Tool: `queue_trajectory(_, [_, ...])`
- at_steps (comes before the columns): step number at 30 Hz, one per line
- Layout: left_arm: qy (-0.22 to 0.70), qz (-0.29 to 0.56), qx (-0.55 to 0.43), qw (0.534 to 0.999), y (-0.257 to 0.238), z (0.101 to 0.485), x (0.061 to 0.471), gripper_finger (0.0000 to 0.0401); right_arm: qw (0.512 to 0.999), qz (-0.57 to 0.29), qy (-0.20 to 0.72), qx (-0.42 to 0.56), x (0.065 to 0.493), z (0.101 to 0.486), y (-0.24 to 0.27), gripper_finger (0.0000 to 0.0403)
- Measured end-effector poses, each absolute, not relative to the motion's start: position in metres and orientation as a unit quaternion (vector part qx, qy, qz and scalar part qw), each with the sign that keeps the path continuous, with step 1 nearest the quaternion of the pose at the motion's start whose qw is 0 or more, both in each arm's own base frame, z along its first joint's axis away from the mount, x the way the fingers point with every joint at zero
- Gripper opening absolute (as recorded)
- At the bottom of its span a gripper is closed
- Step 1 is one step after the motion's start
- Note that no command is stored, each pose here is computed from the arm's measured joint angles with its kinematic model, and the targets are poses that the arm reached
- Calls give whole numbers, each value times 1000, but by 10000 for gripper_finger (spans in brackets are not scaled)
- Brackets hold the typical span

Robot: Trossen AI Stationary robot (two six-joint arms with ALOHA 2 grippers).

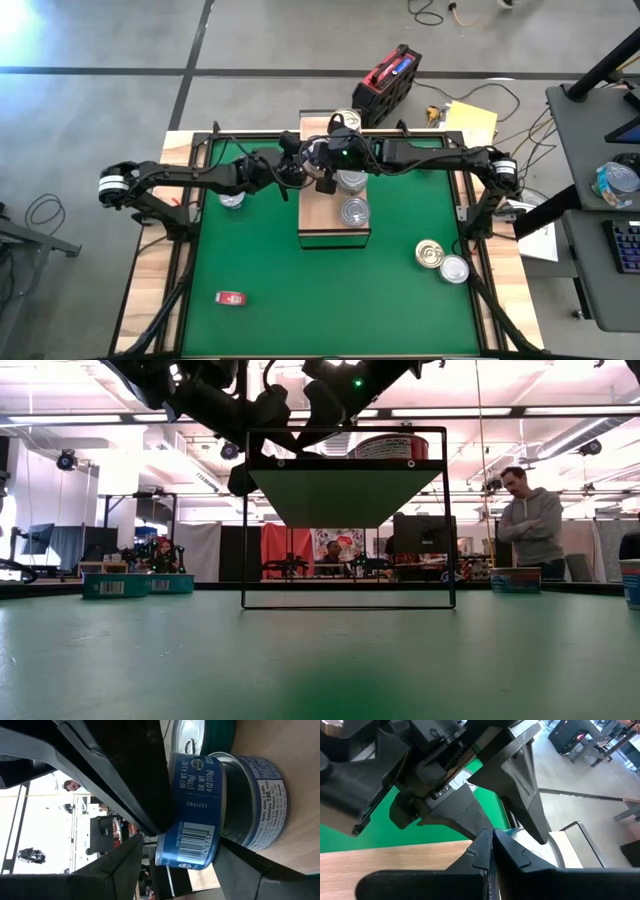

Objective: Stack canned seafood by type on shelf
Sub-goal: Stack the blue tuna can on top of the blue tuna can on the shelf

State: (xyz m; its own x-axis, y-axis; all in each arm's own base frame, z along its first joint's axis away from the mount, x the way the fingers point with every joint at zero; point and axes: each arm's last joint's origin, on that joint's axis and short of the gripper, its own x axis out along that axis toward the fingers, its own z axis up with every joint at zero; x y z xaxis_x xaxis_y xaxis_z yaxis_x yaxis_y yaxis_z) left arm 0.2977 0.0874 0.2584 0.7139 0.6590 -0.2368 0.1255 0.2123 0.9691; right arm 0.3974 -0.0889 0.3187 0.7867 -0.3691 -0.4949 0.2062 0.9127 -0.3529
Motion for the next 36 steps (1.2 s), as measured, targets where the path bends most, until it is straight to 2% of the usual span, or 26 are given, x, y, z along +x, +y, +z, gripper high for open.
queue_trajectory(9, [345,212,594,695,89,259,297,210,934,-154,292,-138,397,317,-89,9])
queue_trajectory(17, [333,201,587,710,87,258,297,211,934,-155,294,-134,398,316,-89,9])
queue_trajectory(36, [334,201,581,714,87,257,297,211,928,-158,308,-135,401,307,-92,9])
